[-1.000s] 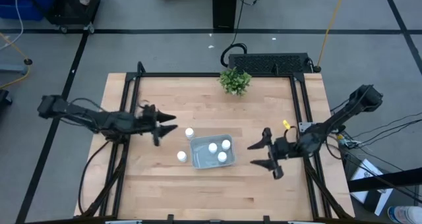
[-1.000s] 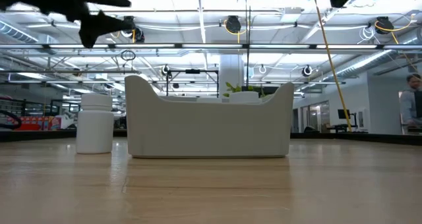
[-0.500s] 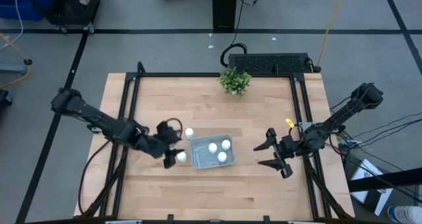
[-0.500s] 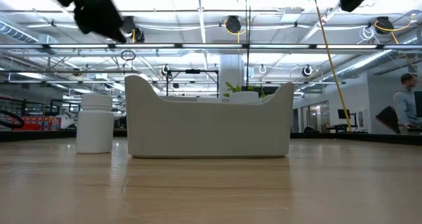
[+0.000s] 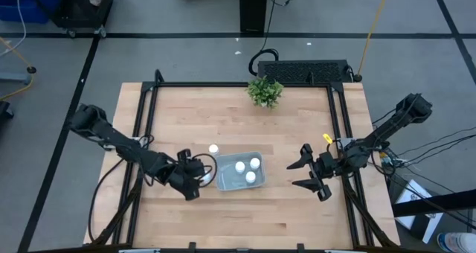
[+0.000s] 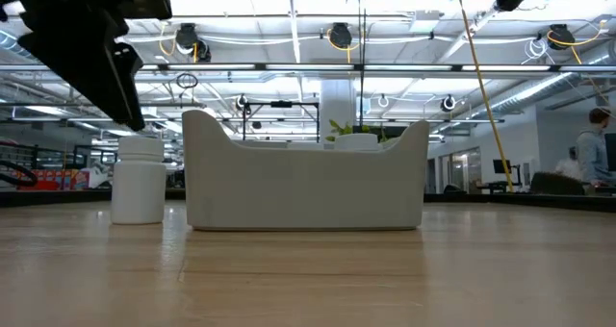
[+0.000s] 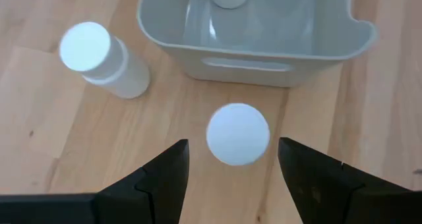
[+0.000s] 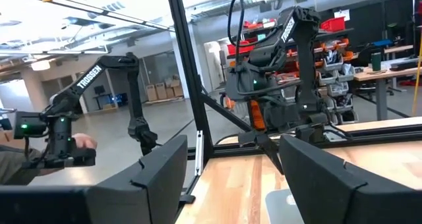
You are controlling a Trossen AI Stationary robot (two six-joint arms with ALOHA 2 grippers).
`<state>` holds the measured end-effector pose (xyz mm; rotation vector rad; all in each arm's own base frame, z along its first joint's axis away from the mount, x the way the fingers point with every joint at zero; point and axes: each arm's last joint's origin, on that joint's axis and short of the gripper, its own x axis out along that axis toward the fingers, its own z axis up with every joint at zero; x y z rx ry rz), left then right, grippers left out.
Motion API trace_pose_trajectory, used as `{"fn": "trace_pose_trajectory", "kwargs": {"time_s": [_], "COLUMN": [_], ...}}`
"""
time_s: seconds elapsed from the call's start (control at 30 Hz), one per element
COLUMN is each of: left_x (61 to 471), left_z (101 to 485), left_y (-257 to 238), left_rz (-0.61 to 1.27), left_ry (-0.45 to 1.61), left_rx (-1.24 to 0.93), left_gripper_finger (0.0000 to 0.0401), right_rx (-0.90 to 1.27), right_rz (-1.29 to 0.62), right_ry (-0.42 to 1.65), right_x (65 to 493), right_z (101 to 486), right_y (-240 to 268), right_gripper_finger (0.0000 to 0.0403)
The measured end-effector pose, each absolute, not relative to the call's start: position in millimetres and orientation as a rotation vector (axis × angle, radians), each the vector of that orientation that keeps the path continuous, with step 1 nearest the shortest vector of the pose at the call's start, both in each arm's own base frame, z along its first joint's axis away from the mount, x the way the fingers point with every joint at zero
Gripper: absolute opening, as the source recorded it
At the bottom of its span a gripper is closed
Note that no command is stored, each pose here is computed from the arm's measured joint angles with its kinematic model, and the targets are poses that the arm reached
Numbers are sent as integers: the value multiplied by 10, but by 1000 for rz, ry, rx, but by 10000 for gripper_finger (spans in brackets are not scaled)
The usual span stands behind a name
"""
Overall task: Pick and place pill bottles into a basket
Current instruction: Put the white pill bottle into the white bin
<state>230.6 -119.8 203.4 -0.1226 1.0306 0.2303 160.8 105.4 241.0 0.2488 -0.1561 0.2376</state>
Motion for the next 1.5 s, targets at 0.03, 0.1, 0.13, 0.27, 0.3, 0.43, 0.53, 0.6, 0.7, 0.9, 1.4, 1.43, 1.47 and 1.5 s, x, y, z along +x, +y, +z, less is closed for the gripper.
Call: {"fn": "trace_pose_trajectory", "kwargs": {"time_s": [0.03,0.1,0.13,0.27,0.3,0.43,0.53,0.6,0.7,0.9,1.4,1.43,1.47,1.5], "left_x": [2310,2322,2323,2335,2341,2381,2423,2440,2452,2464,2507,2507,2506,2503], "left_z": [2028,2017,2015,2013,2011,2008,2012,2012,2011,2015,1807,1808,1807,1812], "left_y": [-1200,-1201,-1198,-1170,-1156,-1082,-1027,-988,-957,-952,-980,-978,-979,-979], "left_rz": [232,232,233,226,223,211,203,211,220,207,208,207,205,206], "left_ry": [1031,1031,1032,1049,1058,1086,1085,1086,1087,1083,1147,1149,1151,1148], "left_rx": [-122,-123,-122,-140,-153,-206,-232,-244,-252,-256,-246,-247,-245,-243], "left_gripper_finger": [239,239,239,239,239,239,239,239,239,239,239,239,239,239], "right_rx": [247,245,245,245,245,242,243,244,244,240,255,255,255,255], "right_rz": [238,238,238,236,236,236,236,236,236,235,236,236,236,236], "right_ry": [-156,-157,-156,-156,-155,-147,-141,-141,-141,-135,-127,-127,-126,-126], "right_x": [1608,1608,1608,1608,1609,1611,1612,1612,1612,1613,1615,1615,1615,1615], "right_z": [2410,2410,2410,2411,2410,2400,2396,2396,2396,2389,2382,2382,2382,2381], "right_y": [1054,1054,1054,1054,1055,1056,1057,1057,1057,1058,1058,1058,1058,1059], "right_gripper_finger": [236,236,236,236,236,236,236,236,236,236,236,236,236,236]}}
